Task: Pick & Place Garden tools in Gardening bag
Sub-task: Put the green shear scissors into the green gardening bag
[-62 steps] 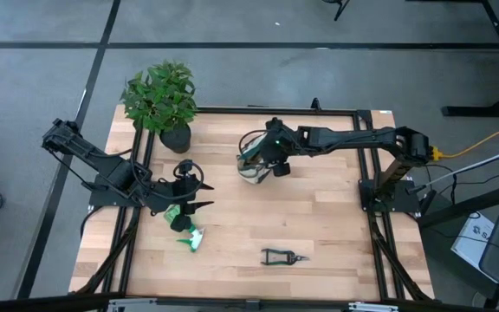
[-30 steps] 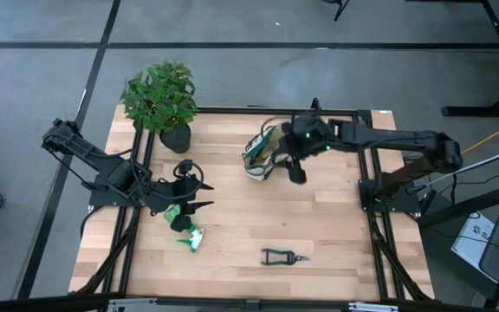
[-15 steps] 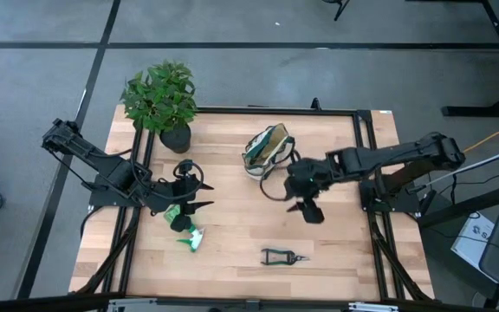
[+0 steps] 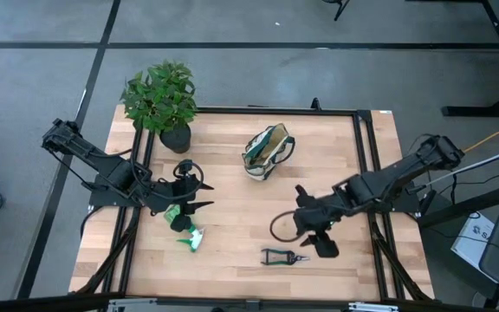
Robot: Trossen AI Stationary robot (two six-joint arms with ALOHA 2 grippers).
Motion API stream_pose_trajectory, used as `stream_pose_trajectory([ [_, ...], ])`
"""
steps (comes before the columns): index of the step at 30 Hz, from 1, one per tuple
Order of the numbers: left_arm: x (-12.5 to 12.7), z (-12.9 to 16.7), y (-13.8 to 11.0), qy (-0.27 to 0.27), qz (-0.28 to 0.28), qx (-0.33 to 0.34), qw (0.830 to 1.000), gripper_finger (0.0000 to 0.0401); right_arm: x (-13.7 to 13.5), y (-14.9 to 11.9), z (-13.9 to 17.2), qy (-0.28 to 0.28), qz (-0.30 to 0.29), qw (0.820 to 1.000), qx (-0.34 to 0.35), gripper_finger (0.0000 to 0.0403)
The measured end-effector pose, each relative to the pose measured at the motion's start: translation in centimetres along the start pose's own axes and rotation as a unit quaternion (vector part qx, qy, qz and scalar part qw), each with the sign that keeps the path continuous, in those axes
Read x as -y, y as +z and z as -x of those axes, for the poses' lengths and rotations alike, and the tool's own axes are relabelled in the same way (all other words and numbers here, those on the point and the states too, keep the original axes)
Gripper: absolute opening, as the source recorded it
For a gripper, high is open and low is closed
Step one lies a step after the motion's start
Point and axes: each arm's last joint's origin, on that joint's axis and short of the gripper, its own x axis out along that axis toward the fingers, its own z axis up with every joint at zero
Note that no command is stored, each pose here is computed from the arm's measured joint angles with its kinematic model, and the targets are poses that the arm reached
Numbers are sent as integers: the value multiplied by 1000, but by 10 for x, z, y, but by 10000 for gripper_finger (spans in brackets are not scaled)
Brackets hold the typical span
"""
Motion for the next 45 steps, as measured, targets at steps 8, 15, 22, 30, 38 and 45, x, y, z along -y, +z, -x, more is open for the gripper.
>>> stream_pose_trajectory([
  [8,0,0,0,0,0,0,1000,169,-21,-6,-9,-24,-52,998,15,169],
  [15,0,0,0,0,0,0,1000,169,-30,-12,-21,-33,-105,994,2,169],
  [22,0,0,0,0,0,0,1000,169,-32,-14,-32,-35,-124,992,-13,170],
  [30,0,0,0,0,0,0,1000,169,-30,-13,-51,-48,-164,985,-24,170],
  [38,0,0,0,0,0,0,1000,169,-30,-9,-77,-39,-155,987,-16,170],
  [45,0,0,0,0,0,0,1000,169,-25,-8,-98,-43,-90,995,-24,170],
])
